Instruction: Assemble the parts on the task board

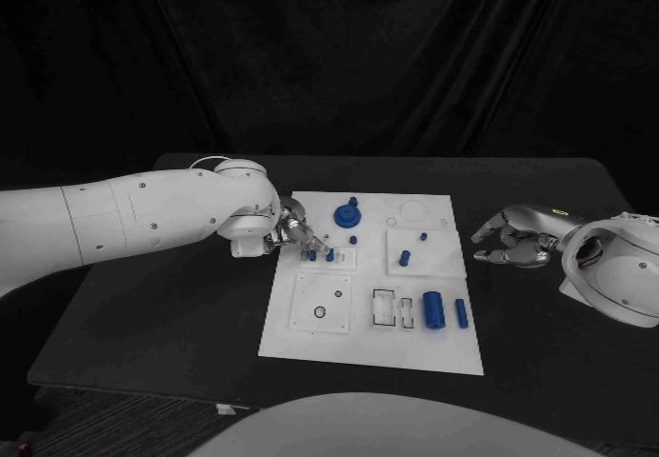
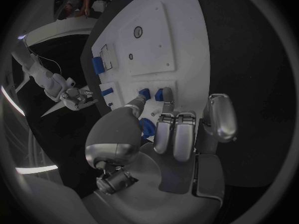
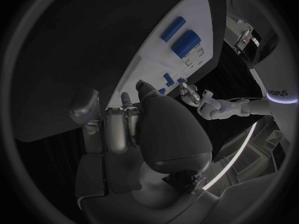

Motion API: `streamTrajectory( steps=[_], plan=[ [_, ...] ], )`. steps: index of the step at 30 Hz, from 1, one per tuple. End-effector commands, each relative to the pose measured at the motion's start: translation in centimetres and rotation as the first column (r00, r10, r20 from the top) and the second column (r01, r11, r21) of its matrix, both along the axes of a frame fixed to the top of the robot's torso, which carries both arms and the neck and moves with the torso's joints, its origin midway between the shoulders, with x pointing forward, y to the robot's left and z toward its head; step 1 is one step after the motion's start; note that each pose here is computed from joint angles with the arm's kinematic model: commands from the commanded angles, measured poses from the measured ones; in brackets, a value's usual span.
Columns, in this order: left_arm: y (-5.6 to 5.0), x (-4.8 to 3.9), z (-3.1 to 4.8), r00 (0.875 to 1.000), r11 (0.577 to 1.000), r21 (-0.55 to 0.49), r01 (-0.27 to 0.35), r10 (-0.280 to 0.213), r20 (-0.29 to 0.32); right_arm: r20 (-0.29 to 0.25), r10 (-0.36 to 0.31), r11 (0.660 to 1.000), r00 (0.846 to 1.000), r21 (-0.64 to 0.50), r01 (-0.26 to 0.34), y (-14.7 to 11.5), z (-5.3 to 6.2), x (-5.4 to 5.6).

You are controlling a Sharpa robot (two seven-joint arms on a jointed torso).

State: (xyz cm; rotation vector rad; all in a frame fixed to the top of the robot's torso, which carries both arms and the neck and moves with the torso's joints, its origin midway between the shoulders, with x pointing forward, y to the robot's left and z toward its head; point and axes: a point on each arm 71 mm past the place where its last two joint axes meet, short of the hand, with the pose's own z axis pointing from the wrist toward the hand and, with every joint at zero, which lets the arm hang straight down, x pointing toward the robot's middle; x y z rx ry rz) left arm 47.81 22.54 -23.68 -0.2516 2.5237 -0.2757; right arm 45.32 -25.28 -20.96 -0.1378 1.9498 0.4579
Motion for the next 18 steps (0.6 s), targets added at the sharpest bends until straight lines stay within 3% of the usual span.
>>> streamTrajectory(
  steps=[1,9,15,18],
  plan=[
    [0.3,-0.31,-0.79,1.0,1.0,0.027,-0.004,0.005,-0.026,-0.008,-0.011,1.0,1.0,-0.012,0.011,-0.1,-0.2,0.0],
    [0.4,-0.16,-0.66,1.0,1.0,0.003,-0.017,0.017,0.0,-0.007,-0.012,1.0,1.0,-0.012,0.012,-0.1,-0.2,0.0],
    [0.9,-0.04,0.0,0.994,0.997,-0.062,-0.048,0.054,0.098,-0.005,-0.015,1.0,1.0,-0.011,0.015,-0.3,-0.2,-0.1],
    [1.3,0.12,0.89,0.982,0.997,-0.067,-0.044,0.056,0.178,-0.005,-0.017,1.0,1.0,-0.011,0.017,-0.4,-0.2,-0.1]
  ],
)
